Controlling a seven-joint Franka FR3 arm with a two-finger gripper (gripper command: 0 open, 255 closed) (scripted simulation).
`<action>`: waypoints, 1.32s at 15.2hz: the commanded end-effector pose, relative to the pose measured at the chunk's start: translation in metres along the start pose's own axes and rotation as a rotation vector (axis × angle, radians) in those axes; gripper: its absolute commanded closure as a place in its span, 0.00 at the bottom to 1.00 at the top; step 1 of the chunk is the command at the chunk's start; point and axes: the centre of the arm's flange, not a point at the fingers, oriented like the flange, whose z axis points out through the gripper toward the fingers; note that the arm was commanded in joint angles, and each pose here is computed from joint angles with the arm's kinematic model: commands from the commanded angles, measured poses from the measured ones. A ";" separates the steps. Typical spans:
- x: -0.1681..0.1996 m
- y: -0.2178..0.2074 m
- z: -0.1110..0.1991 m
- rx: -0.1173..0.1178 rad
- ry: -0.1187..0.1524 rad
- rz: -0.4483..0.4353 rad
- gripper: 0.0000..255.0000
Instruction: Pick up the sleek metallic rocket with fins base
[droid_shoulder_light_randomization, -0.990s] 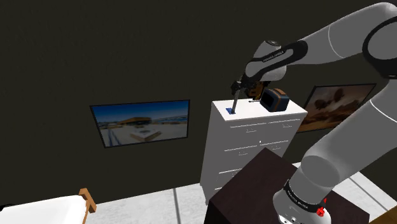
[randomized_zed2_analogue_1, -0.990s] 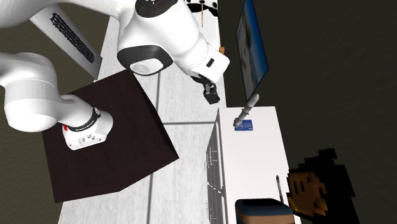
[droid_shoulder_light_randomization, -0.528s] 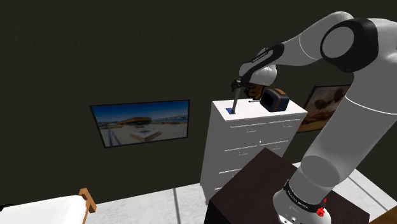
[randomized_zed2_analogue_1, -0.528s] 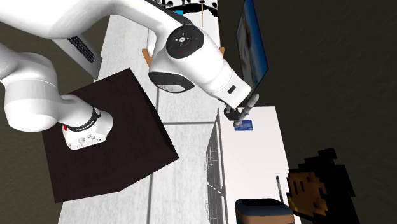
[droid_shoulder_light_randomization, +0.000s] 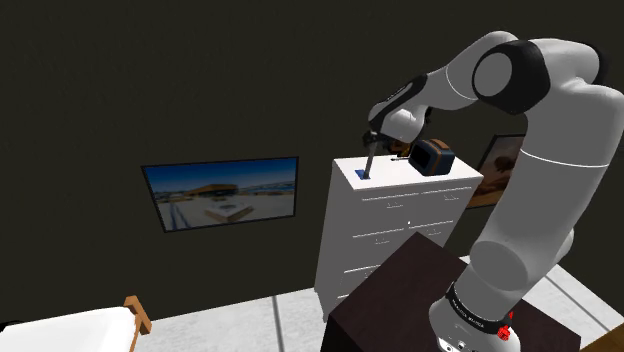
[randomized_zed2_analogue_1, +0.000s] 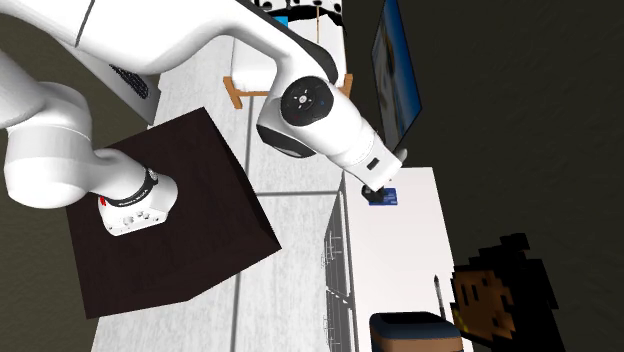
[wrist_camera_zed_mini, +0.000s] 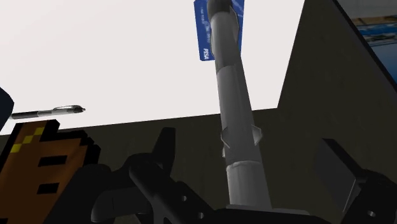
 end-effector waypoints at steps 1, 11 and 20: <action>-0.006 0.002 0.009 0.000 0.001 0.001 0.00; -0.008 0.001 0.012 0.000 0.001 0.001 1.00; 0.011 -0.003 -0.020 0.000 0.001 0.001 1.00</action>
